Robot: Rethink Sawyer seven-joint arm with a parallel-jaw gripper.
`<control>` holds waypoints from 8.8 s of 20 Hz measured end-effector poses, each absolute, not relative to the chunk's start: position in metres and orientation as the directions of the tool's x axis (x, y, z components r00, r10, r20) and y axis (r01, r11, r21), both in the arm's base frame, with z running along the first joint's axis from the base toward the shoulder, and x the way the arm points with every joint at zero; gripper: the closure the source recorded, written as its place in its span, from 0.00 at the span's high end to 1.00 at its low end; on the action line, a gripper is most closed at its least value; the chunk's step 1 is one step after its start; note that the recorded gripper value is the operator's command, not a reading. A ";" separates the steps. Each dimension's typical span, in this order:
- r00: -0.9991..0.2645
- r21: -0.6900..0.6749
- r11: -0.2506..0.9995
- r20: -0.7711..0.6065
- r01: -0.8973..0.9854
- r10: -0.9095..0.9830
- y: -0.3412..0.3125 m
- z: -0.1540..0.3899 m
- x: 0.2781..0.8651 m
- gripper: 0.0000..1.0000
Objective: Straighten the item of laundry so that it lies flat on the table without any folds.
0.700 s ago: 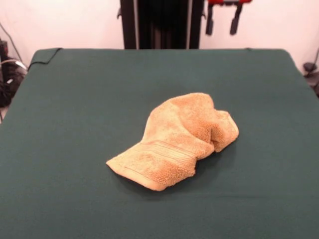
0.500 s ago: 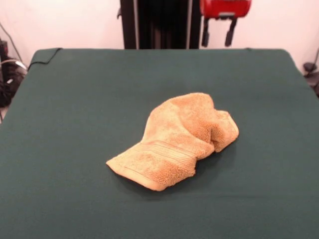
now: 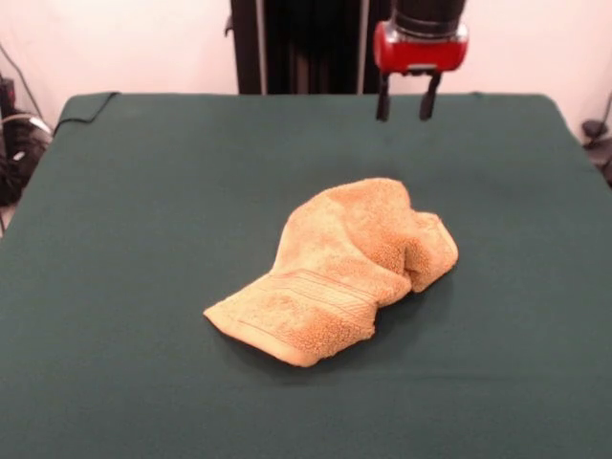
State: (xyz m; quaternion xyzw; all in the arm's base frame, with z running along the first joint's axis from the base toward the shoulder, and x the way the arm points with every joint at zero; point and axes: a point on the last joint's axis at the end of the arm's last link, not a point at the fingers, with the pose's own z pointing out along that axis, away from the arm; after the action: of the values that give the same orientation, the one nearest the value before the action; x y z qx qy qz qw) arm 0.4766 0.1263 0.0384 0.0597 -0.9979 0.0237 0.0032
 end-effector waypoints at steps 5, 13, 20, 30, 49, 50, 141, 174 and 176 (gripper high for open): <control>-0.996 -0.050 0.995 -0.011 -0.090 -0.091 0.112 0.045 0.500 1.00; -1.000 -0.040 0.999 -0.007 -0.030 -0.030 0.088 0.080 0.550 1.00; -0.998 -0.039 0.999 -0.060 -0.009 -0.011 0.080 0.105 0.587 1.00; -0.996 -0.029 0.999 -0.083 0.038 0.035 0.073 0.074 0.601 1.00; -0.994 -0.005 0.995 -0.032 0.104 0.104 0.080 0.013 0.596 1.00; -0.994 -0.004 0.994 -0.032 0.109 0.108 0.080 0.012 0.596 1.00; -0.974 -0.167 0.960 -0.054 0.224 0.218 -0.014 0.347 0.563 0.00; -0.922 -0.192 0.905 0.005 0.379 0.388 -0.154 0.319 0.576 0.00; -0.929 -0.187 0.912 -0.016 0.365 0.369 -0.152 0.307 0.586 0.00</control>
State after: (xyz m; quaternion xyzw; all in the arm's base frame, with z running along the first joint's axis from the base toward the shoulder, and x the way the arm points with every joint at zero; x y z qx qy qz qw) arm 0.5864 -0.1520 0.3074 -0.1878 -0.9777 0.0939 0.0096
